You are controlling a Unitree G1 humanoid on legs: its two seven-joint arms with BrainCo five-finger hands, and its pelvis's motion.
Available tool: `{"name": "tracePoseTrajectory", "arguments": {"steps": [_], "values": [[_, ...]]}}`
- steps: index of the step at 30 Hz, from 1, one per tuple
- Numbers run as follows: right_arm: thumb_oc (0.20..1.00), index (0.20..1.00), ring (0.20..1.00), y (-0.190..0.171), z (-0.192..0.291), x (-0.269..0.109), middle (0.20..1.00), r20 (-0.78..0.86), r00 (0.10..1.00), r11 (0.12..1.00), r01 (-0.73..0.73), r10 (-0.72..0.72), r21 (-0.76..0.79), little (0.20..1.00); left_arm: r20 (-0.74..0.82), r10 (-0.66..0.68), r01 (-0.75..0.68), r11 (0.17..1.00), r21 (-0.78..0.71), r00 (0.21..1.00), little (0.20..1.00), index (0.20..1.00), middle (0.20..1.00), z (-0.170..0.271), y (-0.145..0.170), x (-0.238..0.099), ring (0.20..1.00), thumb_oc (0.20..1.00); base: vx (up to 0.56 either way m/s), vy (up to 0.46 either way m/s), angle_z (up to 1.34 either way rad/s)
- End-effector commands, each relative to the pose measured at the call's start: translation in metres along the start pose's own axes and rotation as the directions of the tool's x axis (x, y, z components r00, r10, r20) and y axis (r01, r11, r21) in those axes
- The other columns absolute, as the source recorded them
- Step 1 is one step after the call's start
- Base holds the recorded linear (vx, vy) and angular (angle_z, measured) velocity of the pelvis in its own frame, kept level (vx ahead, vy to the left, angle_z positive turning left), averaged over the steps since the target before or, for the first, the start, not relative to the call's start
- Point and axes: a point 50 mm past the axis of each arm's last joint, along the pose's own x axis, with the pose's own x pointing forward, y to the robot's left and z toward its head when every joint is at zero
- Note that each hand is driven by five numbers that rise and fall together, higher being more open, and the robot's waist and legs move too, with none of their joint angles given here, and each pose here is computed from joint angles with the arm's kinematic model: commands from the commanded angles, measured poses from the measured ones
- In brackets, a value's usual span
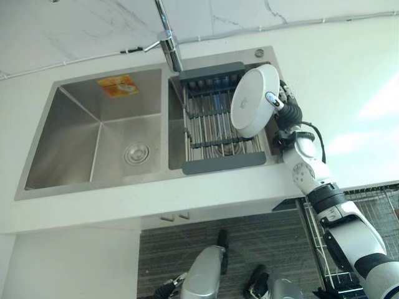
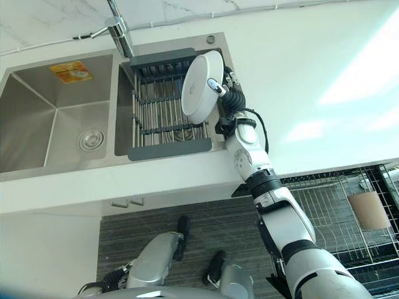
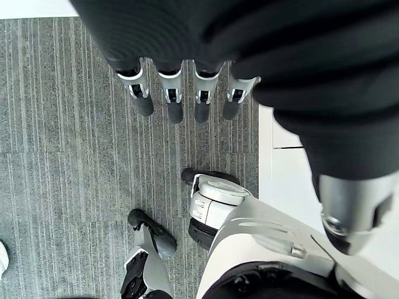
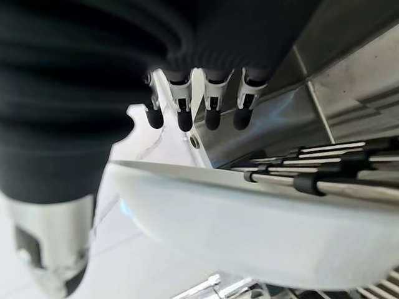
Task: Place the dishes in the dishwasher.
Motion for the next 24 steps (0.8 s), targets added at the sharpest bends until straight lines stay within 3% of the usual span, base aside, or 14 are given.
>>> {"name": "tracePoseTrajectory", "arguments": {"steps": [1,24], "values": [[1.000,1.000,1.000,0.0164,0.0213,0.0076,1.000,0.076,0.994,0.997,-0.082,0.081,0.015,1.000,-0.018,0.000,0.001,1.000,0.022,1.000,1.000,1.000,1.000,-0.0020,0.0011,-0.0001,1.000,1.000,0.00,0.000,0.00],[1.000,1.000,1.000,0.0202,0.0246,0.0109,1.000,0.075,0.991,0.994,-0.112,0.111,0.006,1.000,-0.010,-0.004,0.005,1.000,0.018,1.000,1.000,1.000,1.000,0.0006,0.0010,0.0003,1.000,1.000,0.00,-0.002,0.00]]}}
